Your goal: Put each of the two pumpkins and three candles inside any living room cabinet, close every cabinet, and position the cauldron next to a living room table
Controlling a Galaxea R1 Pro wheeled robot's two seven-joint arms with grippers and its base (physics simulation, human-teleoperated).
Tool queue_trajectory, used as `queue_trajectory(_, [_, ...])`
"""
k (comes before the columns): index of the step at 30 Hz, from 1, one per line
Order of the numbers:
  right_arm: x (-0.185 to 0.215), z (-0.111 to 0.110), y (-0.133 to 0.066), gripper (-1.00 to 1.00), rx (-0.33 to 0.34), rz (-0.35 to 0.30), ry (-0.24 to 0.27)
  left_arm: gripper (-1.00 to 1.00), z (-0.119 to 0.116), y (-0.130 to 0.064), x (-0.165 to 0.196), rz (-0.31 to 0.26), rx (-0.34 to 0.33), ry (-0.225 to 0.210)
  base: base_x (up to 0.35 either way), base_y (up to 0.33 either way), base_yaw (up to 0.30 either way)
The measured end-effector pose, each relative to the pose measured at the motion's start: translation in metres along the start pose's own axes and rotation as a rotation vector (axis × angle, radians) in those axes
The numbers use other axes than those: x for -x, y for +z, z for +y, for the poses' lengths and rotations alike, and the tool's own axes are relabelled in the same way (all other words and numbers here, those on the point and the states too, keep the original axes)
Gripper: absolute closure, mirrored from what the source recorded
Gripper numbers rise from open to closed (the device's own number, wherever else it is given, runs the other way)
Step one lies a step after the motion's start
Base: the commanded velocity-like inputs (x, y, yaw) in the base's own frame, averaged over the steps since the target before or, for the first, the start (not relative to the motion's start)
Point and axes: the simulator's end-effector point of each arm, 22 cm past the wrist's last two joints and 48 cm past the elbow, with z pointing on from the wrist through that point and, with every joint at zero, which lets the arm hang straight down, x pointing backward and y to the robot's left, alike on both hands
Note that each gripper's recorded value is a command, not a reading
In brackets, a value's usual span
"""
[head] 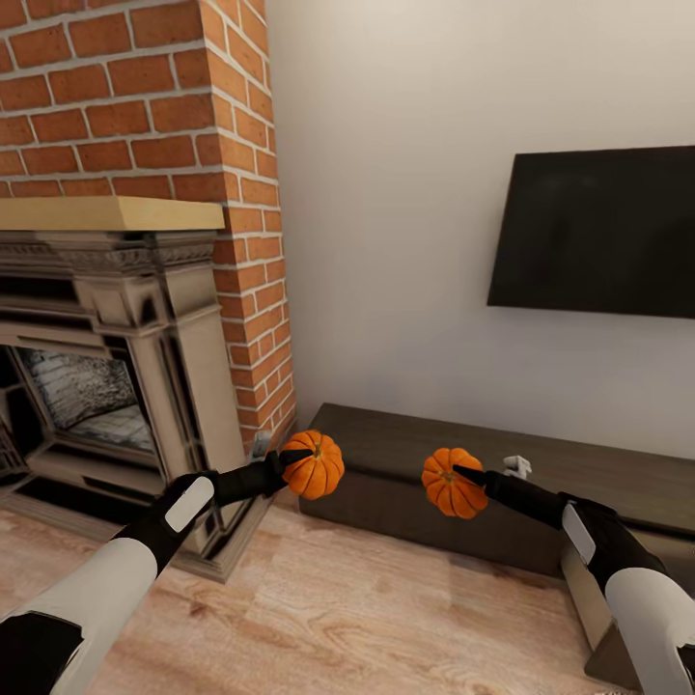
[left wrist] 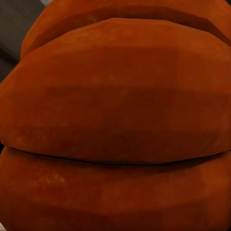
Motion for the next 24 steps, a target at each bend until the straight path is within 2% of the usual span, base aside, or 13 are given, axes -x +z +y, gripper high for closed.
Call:
queue_trajectory(14, [0.025, 0.019, -0.006, 1.00, 0.003, -0.007, -0.008, 1.00, -0.029, -0.005, 0.014, -0.003, -0.002, 0.012, 0.000, 0.000, -0.254])
queue_trajectory(24, [0.028, 0.022, -0.008, 1.00, 0.005, -0.011, -0.014, 1.00, -0.032, -0.007, 0.015, -0.005, -0.001, 0.022, 0.000, 0.000, -0.260])
